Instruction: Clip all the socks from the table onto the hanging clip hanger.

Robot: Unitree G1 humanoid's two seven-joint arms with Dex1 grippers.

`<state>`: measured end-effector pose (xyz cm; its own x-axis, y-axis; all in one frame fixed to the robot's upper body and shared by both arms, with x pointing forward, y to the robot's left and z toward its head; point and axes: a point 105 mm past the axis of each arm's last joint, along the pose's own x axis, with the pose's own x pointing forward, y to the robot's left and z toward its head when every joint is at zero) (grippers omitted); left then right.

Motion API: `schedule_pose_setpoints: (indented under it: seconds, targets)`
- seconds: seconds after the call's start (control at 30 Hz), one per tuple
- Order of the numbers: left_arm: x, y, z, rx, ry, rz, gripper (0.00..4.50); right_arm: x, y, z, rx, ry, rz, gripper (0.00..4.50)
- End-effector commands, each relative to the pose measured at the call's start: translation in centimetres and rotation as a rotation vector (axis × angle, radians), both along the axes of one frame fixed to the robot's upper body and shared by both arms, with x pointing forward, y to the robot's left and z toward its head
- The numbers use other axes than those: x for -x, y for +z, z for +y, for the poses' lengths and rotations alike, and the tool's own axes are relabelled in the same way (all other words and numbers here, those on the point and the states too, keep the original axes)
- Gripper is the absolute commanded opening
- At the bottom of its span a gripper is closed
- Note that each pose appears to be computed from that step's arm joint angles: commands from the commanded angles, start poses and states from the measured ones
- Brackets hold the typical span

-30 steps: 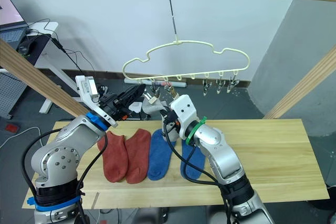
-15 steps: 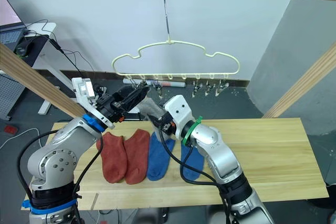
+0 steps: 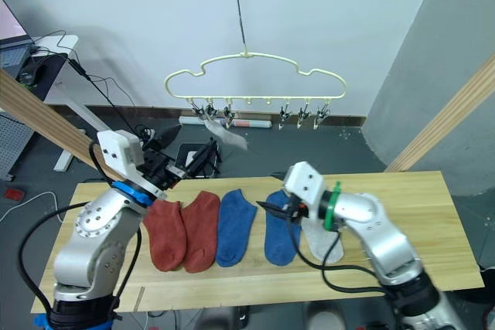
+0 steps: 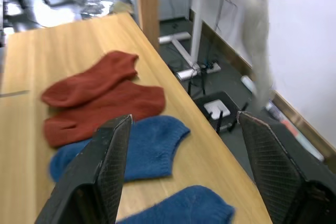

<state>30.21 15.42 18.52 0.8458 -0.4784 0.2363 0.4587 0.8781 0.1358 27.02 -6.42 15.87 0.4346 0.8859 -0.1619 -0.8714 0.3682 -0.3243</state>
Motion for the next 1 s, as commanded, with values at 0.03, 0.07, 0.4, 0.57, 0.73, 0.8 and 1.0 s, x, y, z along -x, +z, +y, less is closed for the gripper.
schedule_pose_setpoints:
  seconds: [0.03,0.07,0.4,0.57,0.73,0.8,1.0]
  targets:
    - [0.7,1.3,-1.1,0.015,-0.003,-0.098,4.47,0.9,3.2,-1.3,-0.035,0.039,-0.034,3.35]
    - [0.7,1.4,-1.4,0.024,-0.004,-0.112,4.29,0.7,3.9,-1.9,-0.035,0.028,-0.041,3.35]
    - [-0.1,0.3,-2.5,0.029,0.024,-0.106,2.67,1.0,6.1,-3.3,-0.026,-0.023,-0.062,3.35]
    - [-0.8,0.1,-2.9,0.051,0.049,-0.11,2.67,1.0,6.4,-3.7,-0.03,-0.039,-0.06,3.35]
    - [-1.7,-0.1,-2.8,0.056,0.089,-0.117,2.67,0.9,6.5,-4.1,-0.033,-0.054,-0.06,3.35]
    - [-2.1,0.0,-2.5,0.055,0.109,-0.124,2.67,0.9,6.6,-4.1,-0.035,-0.061,-0.061,3.35]
    - [-2.8,-0.1,-2.6,0.073,0.111,-0.123,2.67,0.9,6.8,-4.3,-0.034,-0.072,-0.066,3.35]
